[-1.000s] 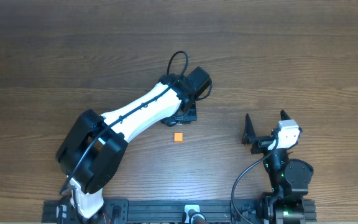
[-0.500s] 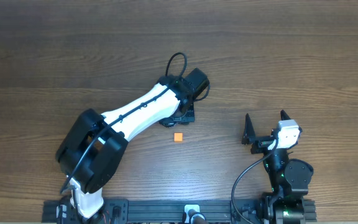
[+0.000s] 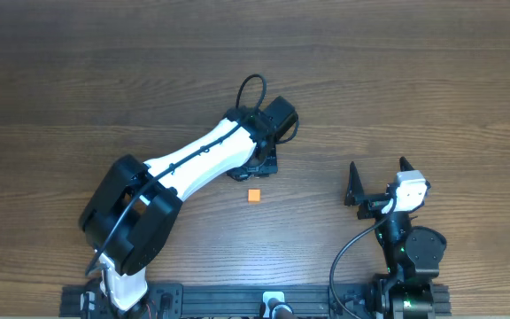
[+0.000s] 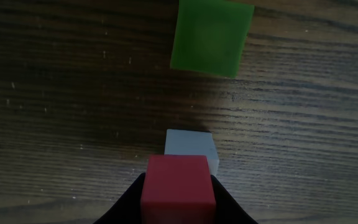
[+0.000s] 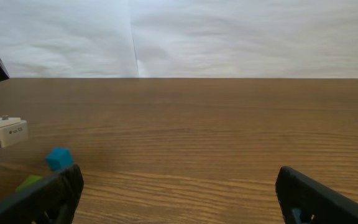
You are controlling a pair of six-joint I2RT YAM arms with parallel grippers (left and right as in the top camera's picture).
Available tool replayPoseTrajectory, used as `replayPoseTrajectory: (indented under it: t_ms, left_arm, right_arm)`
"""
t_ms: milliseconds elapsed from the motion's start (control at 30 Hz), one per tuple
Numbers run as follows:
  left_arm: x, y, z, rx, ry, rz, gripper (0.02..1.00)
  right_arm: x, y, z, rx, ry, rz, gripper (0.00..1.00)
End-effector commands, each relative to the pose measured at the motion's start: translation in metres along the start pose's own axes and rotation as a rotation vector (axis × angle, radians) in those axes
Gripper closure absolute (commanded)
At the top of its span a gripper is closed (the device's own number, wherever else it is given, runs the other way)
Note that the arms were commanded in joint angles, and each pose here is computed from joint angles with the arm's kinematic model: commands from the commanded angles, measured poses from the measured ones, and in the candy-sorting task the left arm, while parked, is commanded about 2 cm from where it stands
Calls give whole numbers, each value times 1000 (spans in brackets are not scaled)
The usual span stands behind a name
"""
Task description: Stack Cubes
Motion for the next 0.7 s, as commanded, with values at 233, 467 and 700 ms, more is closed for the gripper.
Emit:
replayPoseTrajectory:
  t_ms: [233, 467, 700]
  left_arm:
    - [2, 7, -1, 7, 7, -8, 849]
    - [0, 14, 2, 26, 13, -10, 844]
    - [-1, 17, 2, 26, 17, -10, 776]
  right_arm:
    - [-1, 0, 2, 4, -7, 1, 7]
    - [-1, 0, 2, 4, -7, 1, 9]
    - [-1, 0, 2, 4, -7, 1, 7]
Point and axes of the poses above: each gripper's point midway between its finger pads, its own y axis out along the fingers, its own x axis along the line the jaws close on, z = x × y, the point moved 2 cm from there along -y, back along the fingers, and after that the axes turned 2 degrees about y, right-handed, at the moved point
